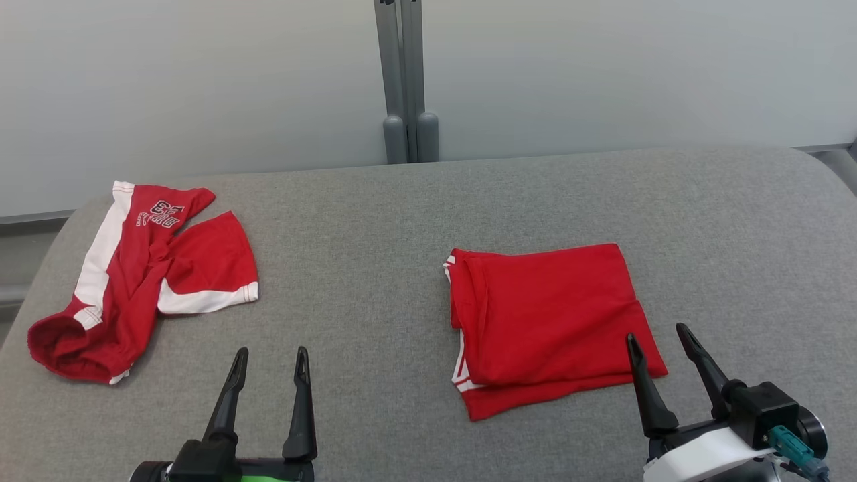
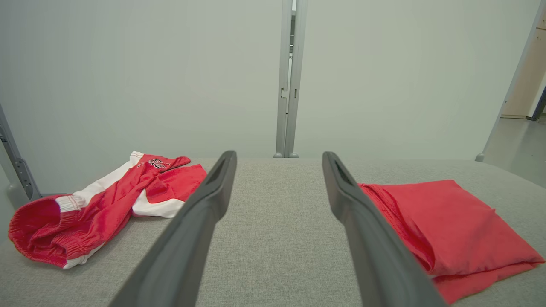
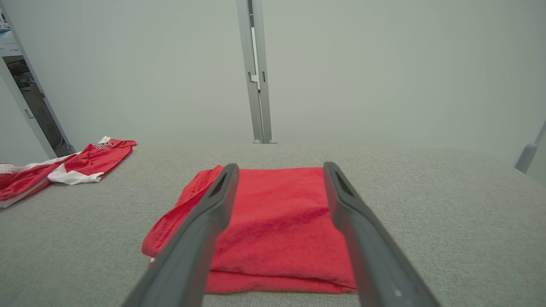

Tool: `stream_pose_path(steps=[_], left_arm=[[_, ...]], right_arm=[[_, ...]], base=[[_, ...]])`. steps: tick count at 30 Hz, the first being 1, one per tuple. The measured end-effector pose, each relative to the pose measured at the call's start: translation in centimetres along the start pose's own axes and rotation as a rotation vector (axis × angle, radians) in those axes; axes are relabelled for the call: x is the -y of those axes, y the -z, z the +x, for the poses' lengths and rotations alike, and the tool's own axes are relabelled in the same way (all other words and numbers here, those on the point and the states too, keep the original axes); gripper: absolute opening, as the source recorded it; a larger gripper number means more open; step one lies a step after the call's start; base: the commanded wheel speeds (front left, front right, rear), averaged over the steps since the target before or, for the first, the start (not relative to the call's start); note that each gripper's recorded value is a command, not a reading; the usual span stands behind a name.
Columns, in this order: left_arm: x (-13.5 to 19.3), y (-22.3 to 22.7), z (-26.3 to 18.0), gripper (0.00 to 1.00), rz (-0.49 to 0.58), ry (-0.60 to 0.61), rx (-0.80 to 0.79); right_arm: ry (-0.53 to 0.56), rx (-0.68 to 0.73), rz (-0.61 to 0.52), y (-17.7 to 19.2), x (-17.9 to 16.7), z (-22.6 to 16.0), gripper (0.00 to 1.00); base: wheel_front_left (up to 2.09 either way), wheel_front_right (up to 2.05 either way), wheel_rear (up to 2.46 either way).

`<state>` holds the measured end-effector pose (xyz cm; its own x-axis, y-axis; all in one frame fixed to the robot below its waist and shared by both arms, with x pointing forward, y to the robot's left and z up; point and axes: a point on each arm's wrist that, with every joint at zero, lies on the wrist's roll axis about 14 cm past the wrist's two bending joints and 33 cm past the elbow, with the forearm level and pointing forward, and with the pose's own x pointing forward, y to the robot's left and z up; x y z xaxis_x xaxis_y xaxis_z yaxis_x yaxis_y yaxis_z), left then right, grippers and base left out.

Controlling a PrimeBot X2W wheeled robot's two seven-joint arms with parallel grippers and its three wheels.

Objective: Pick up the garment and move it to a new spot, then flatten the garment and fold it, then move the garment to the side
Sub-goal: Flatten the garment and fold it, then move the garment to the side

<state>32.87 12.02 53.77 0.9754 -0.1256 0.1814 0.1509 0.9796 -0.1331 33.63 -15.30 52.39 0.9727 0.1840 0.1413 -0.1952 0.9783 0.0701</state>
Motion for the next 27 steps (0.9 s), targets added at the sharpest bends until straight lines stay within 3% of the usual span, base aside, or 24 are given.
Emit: stream_pose_path(steps=[10,20,27], left_arm=[[-0.1,1.0,0.2,1.00,-0.007,-0.002,-0.031],[0.6,2.3,1.7,1.00,-0.023,0.035,-0.066],[0.7,3.4,3.6,1.00,-0.036,0.052,-0.087]], right_arm=[[-0.007,-0.020,0.039,0.7,-0.1,0.6,1.00],[0.010,-0.103,0.328,3.1,2.4,4.0,1.00],[0.016,-0.248,0.507,4.9,5.2,6.9,1.00]], base=[[0.00,0.00,0.00],[0.00,0.00,0.00],[0.00,0.00,0.00]])
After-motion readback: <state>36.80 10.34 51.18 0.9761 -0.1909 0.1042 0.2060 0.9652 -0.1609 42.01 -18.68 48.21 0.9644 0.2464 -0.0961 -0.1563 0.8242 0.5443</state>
